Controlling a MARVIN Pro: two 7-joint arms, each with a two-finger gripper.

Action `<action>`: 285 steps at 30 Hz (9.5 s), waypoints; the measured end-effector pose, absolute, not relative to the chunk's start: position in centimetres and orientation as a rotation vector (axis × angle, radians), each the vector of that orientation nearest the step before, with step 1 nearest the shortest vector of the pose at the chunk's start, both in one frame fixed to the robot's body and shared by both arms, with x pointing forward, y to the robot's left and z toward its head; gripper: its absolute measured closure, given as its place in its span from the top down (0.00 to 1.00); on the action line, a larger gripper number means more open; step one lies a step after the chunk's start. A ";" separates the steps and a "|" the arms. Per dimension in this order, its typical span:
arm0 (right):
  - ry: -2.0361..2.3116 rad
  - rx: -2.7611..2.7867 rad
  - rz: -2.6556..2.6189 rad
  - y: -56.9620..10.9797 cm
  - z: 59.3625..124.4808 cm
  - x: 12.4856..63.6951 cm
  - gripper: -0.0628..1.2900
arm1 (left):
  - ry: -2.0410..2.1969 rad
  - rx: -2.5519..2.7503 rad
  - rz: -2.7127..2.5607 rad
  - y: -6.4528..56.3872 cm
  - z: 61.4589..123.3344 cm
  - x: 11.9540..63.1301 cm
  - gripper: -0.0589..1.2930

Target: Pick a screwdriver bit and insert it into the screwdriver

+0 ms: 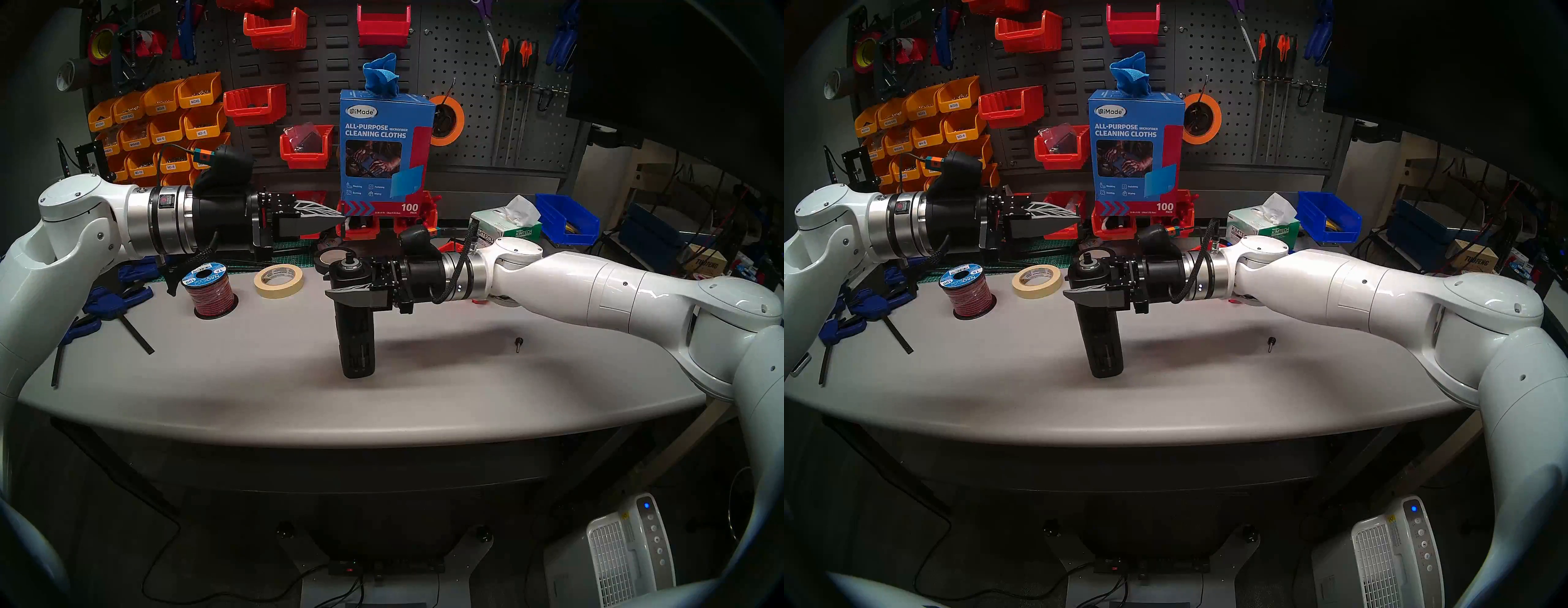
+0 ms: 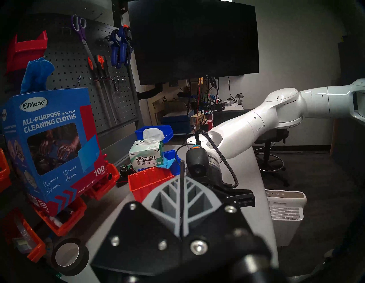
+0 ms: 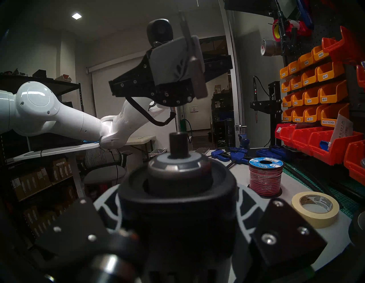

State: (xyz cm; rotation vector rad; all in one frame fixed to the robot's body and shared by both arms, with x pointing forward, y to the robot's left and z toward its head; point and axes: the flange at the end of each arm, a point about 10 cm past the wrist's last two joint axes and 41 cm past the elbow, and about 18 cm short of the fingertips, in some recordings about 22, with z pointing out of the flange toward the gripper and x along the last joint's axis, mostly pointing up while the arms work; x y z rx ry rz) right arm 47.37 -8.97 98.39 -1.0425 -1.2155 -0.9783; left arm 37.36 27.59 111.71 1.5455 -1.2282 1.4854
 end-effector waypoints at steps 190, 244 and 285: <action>-1.246 -0.964 -0.870 -8.8 98.3 47.7 0.51 | -1.284 1.508 1.432 27.0 109.9 36.3 0.03; -1.252 -0.960 -0.884 -8.5 98.3 48.1 0.51 | -1.294 1.511 1.447 26.9 109.5 36.1 0.03; -1.255 -0.953 -0.882 -8.7 98.3 48.0 0.51 | -1.289 1.525 1.448 26.9 109.2 36.2 0.16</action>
